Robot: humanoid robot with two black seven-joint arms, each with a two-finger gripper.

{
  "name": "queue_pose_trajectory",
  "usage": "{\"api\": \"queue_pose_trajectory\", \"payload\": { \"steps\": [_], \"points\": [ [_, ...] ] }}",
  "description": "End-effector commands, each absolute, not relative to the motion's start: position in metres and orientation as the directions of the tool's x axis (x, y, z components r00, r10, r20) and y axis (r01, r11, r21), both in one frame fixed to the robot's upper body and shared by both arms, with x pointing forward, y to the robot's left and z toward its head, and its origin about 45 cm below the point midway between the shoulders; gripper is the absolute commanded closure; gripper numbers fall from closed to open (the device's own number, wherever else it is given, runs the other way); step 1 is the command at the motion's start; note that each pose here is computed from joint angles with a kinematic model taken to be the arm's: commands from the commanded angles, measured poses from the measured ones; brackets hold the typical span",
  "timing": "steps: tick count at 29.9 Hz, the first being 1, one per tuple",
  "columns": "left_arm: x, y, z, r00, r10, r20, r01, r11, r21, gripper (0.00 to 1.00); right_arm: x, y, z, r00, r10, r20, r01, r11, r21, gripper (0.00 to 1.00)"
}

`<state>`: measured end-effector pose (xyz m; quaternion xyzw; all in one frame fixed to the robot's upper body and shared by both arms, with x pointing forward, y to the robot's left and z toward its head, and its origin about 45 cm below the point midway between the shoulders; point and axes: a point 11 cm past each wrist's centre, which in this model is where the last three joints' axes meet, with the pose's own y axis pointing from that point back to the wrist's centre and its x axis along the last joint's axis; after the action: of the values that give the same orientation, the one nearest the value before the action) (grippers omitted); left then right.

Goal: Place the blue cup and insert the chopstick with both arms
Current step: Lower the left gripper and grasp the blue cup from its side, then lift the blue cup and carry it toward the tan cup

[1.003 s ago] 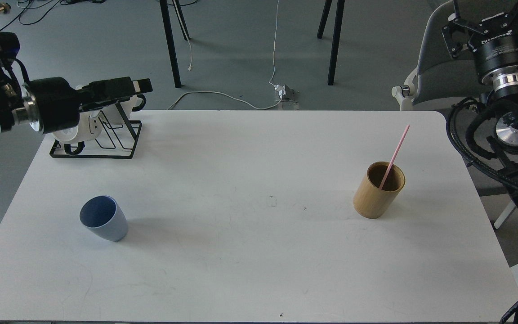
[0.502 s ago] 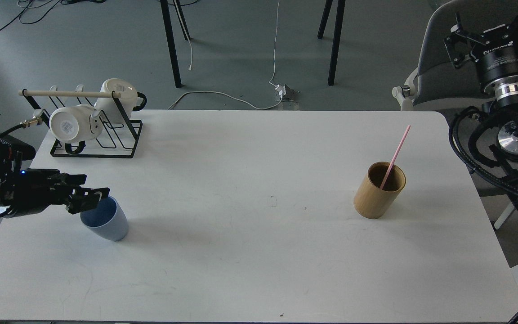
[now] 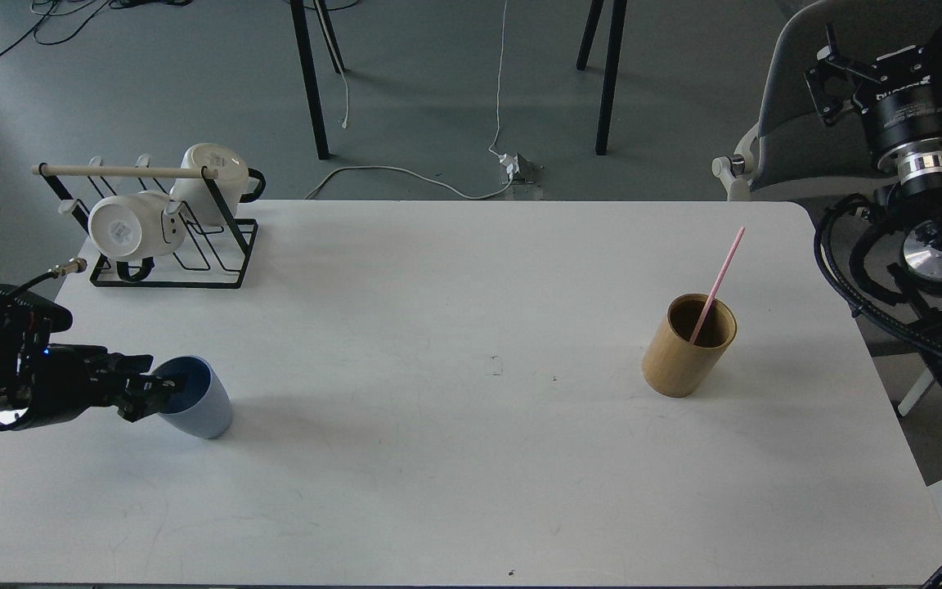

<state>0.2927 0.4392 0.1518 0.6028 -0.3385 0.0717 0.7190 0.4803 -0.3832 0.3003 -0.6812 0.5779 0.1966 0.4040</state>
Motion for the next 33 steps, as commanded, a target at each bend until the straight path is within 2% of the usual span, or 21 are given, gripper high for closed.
{"api": "queue_pose_trajectory", "payload": {
  "steps": [1, 10, 17, 21, 24, 28, 33],
  "points": [
    [0.291, 0.438, 0.149, 0.768, -0.302, 0.565, -0.499, 0.27, 0.823, 0.94, 0.48, -0.385, 0.301, 0.253, -0.631, -0.733, -0.946, -0.003, -0.324, 0.01],
    [0.297, 0.428, 0.159, 0.753, -0.307, 0.582, -0.49, 0.328, 0.808, 1.0, 0.48, -0.385, 0.301, 0.252, -0.632, -0.733, -0.946, -0.001, -0.324, 0.01],
    [0.34, 0.378, 0.215, 0.726, -0.373, 0.578, -0.453, 0.373, 0.81, 1.0, 0.478, -0.396, 0.306, 0.247, -0.654, -0.715, -0.946, -0.001, -0.325, 0.01],
    [0.38, 0.299, 0.249, 0.618, -0.442, 0.651, -0.462, 0.465, 0.755, 1.0, 0.478, -0.414, 0.327, 0.25, -0.689, -0.68, -0.937, 0.005, -0.349, 0.01],
    [0.396, 0.238, 0.264, 0.527, -0.481, 0.7, -0.456, 0.536, 0.711, 1.0, 0.479, -0.421, 0.347, 0.263, -0.711, -0.652, -0.926, 0.004, -0.378, 0.01],
    [0.395, 0.166, 0.264, 0.45, -0.513, 0.731, -0.4, 0.615, 0.679, 1.0, 0.479, -0.428, 0.361, 0.269, -0.726, -0.633, -0.918, 0.006, -0.396, 0.01],
    [0.382, 0.097, 0.237, 0.366, -0.591, 0.719, -0.343, 0.633, 0.694, 1.0, 0.482, -0.431, 0.378, 0.273, -0.736, -0.62, -0.91, 0.012, -0.415, 0.01]
  ]
}}
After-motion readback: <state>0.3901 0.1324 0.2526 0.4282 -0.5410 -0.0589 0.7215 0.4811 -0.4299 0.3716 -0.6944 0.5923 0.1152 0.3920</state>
